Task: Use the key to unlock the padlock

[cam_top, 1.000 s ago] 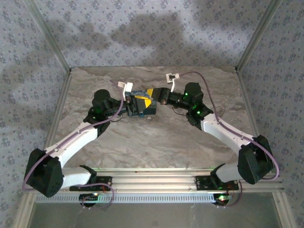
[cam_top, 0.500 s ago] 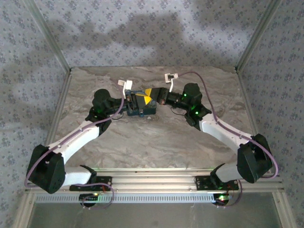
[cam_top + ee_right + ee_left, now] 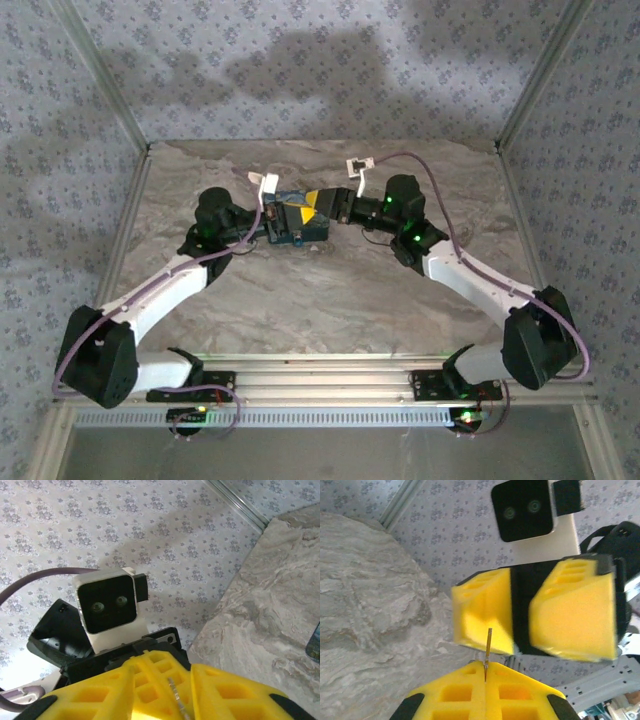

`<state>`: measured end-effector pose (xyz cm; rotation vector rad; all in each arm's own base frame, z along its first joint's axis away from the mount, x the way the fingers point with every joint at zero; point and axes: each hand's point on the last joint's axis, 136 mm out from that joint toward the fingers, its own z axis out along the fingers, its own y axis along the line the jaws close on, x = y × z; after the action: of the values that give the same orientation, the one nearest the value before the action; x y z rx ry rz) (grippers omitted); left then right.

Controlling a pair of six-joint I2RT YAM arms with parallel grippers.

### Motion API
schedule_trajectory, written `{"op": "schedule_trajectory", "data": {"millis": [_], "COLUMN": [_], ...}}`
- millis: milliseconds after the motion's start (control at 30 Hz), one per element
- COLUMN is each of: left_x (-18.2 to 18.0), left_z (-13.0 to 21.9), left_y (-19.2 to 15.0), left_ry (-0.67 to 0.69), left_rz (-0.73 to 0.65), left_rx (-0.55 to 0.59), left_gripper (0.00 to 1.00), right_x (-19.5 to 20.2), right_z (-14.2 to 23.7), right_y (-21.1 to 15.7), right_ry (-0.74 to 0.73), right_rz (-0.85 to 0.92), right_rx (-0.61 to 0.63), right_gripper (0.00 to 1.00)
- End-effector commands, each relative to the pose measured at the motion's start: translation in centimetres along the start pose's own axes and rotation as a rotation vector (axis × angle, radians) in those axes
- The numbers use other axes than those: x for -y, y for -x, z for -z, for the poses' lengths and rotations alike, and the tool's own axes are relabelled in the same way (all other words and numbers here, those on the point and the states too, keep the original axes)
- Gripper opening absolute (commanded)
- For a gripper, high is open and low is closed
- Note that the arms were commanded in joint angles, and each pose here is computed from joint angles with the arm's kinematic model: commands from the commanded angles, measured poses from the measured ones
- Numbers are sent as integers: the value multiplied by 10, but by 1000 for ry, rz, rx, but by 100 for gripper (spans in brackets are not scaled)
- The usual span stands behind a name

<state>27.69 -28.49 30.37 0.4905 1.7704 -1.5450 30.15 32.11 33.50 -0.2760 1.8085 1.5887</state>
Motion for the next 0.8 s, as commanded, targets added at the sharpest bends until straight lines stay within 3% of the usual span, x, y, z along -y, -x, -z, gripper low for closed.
{"op": "schedule_trajectory", "data": {"millis": [0,200,367,567,767], "left_x": [9,11,21,29,38], "left_z": [7,14,20,24,25], "left_y": [-1,-9,-23,-34,-36], "left_ry": [3,29,12,-38,-87], "left_rz": [-78,-119,-160,-135,-123], "left_rx": [-17,-97,-226,-332,-362], "left_gripper": [0,0,0,0,0], "right_x": [-20,-22,-24,-44,-34], "right_z": [12,32,40,32,23], "right_y": [16,22,1,-19,-36], "right_ry": [14,-21,-66,36,-13], "right_rz": [54,102,218,264,313], "right_rx": [19,-28,-199,-336,-391], "right_gripper": [40,49,53,53,49]}}
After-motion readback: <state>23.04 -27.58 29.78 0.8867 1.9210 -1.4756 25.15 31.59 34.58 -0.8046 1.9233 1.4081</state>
